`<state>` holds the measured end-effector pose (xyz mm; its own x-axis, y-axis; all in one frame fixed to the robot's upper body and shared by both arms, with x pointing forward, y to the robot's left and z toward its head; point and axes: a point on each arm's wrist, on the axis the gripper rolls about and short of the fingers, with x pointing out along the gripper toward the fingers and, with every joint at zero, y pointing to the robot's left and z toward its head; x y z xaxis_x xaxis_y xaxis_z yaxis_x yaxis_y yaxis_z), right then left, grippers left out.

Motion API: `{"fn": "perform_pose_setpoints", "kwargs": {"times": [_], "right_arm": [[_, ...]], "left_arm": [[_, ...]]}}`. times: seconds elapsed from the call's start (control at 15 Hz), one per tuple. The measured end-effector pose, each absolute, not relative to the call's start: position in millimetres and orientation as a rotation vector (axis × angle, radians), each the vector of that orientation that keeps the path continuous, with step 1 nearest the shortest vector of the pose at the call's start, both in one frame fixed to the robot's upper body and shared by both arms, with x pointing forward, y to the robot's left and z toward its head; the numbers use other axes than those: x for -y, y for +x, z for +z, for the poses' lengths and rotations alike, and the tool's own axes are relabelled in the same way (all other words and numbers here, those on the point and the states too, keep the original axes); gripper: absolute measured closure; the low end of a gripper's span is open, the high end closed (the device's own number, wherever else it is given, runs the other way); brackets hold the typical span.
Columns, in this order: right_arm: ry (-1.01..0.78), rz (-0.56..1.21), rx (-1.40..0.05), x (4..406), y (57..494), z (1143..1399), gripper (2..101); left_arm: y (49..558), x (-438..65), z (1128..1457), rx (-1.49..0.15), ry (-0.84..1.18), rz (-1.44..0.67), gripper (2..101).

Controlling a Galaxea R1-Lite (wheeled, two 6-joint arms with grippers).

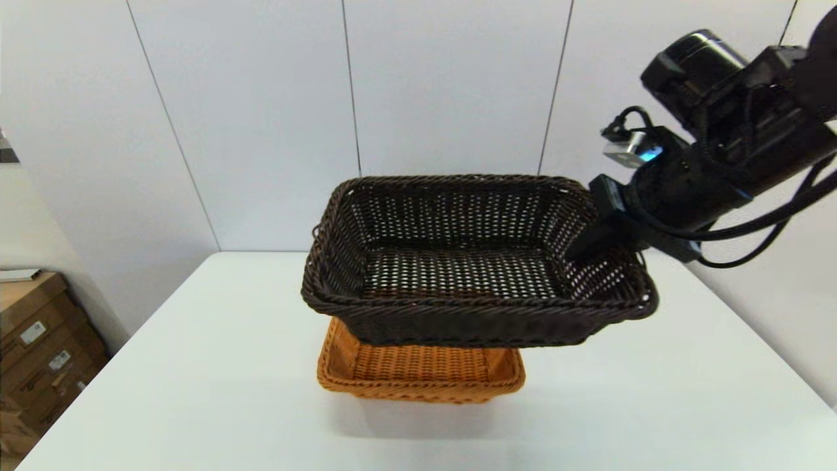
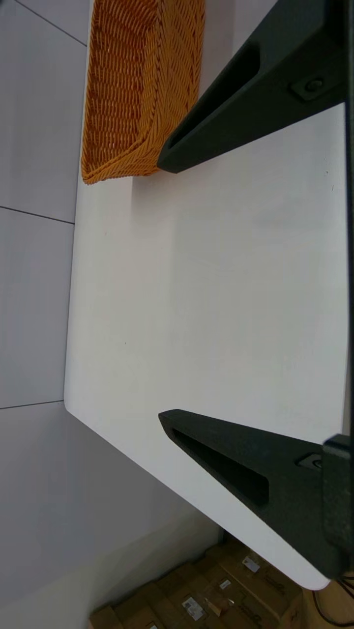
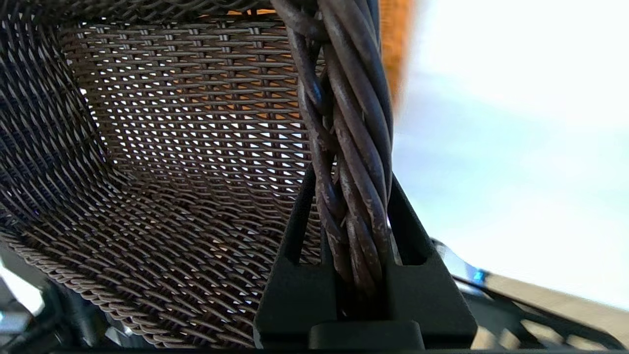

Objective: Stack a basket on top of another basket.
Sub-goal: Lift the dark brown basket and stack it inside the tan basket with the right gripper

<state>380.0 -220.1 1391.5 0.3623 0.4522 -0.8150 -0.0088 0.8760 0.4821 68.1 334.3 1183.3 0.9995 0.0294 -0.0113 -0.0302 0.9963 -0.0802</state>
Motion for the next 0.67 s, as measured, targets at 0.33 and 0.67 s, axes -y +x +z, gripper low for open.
{"fn": "perform_pose_setpoints", "kwargs": {"times": [0.33, 0.67], "right_arm": [[0.43, 0.312, -1.198, 180.7, 419.4, 1348.3, 87.8], [0.411, 0.29, -1.266, 168.5, 442.5, 1310.7, 87.8]], "left_arm": [[68.1, -334.3, 1183.3, -0.01, -0.081, 0.029, 5.4], [68.1, -334.3, 1183.3, -0.01, -0.08, 0.029, 5.4]]}}
